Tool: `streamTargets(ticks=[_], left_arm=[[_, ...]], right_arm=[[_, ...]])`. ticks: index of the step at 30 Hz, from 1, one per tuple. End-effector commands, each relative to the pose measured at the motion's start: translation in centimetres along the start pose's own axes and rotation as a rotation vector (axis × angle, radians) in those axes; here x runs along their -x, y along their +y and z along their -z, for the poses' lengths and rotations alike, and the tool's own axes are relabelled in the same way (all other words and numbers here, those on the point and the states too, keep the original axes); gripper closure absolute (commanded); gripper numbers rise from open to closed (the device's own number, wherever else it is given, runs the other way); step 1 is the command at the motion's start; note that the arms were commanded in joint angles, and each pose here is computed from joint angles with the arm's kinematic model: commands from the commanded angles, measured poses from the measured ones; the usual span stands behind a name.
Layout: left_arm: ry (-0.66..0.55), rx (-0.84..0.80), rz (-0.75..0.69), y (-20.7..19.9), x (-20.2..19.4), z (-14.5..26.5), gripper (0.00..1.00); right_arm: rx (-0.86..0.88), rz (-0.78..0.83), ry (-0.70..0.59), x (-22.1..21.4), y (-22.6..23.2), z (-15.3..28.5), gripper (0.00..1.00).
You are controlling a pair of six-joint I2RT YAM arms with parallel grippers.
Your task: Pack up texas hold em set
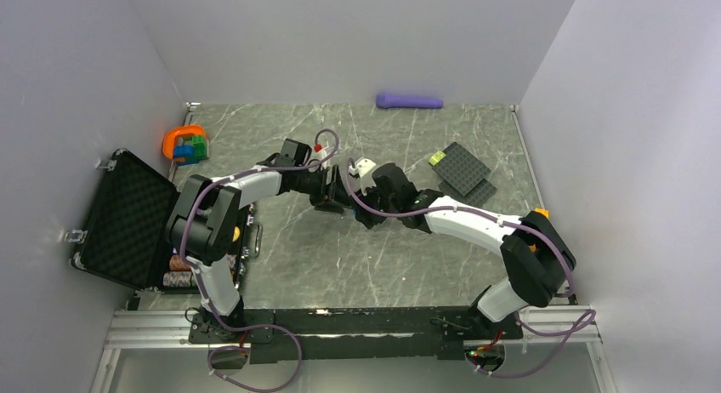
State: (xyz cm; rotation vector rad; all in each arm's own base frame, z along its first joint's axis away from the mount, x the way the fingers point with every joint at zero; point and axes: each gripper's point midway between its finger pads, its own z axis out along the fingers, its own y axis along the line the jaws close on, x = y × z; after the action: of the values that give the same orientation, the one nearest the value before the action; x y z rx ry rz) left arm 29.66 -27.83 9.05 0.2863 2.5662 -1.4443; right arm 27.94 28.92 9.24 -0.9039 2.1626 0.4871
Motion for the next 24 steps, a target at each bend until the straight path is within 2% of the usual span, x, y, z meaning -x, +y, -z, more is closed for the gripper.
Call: streamTargets(ticks=[1,6,11,17,24], left_arm=[[0.022,-0.074,-0.026,-1.4,-0.1,-0.7,0.35],[0.043,-0.104,-0.013,-1.7,-0.6,-1.3,0.38],[0.063,-0.129,-0.017,-2.4,-1.0,-1.7,0.46],[0.084,-0.155,-0.014,-2.8,-1.4,-2.1,0.65],[0.1,-0.163,-0.007,-2.8,-1.7,-2.3,0.96]], right_arm=[[0.024,0.053,-0.093,2.7,0.7,0.9,0.67],[0.034,0.07,-0.104,3.1,1.3,1.2,0.68],[0.027,0.083,-0.104,3.2,1.5,1.2,0.68],[0.014,0.09,-0.1,3.1,1.5,1.0,0.68],[-0.007,0.088,-0.104,3.0,1.1,1.1,0.67]])
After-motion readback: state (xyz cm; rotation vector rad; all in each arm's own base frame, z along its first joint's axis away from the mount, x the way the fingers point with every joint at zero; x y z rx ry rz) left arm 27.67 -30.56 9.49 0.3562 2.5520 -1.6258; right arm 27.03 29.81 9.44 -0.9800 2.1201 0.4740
